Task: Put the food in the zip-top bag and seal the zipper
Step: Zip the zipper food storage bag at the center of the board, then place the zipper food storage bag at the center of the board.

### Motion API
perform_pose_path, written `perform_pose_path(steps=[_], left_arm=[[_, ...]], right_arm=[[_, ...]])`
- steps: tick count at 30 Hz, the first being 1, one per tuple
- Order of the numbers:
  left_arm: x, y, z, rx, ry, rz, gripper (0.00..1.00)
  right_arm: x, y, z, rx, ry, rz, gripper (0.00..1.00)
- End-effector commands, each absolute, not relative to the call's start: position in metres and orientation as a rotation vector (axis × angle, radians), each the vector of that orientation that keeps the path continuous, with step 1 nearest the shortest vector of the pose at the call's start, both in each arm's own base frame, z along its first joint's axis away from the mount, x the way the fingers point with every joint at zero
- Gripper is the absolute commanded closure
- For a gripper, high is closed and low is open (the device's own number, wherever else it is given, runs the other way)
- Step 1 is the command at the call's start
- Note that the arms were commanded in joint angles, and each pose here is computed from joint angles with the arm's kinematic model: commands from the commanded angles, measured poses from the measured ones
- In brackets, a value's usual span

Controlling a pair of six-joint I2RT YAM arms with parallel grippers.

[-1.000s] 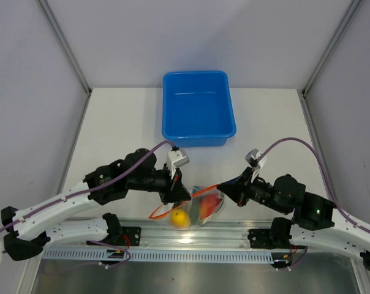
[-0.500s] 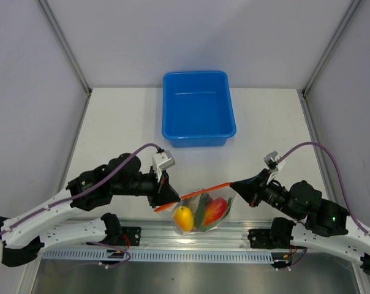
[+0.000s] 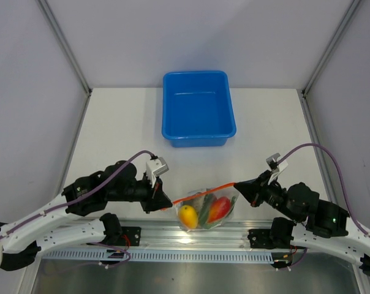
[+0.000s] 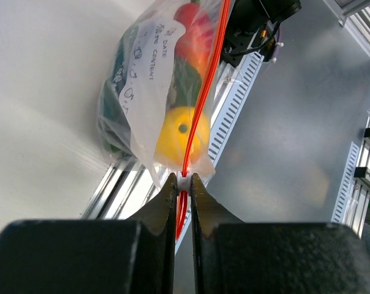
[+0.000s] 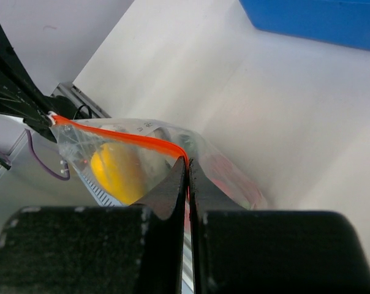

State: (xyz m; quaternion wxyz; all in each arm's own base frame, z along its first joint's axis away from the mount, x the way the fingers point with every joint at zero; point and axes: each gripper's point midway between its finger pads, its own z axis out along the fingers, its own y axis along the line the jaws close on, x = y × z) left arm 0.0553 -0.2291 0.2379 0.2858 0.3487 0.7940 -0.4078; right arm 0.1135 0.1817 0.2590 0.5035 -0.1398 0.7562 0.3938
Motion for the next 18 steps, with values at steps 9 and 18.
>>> perform_pose_path(steps=[9, 18], left_arm=[[0.052, -0.208, 0.226, 0.869, 2.189, -1.035, 0.89], [0.059, -0.199, 0.224, 0.806, 2.2, -0.98, 0.93]], right_arm=[[0.129, 0.164, 0.265, -0.191, 1.81, 0.885, 1.0], [0.127, 0.183, 0.255, -0.234, 1.84, 0.919, 1.0]])
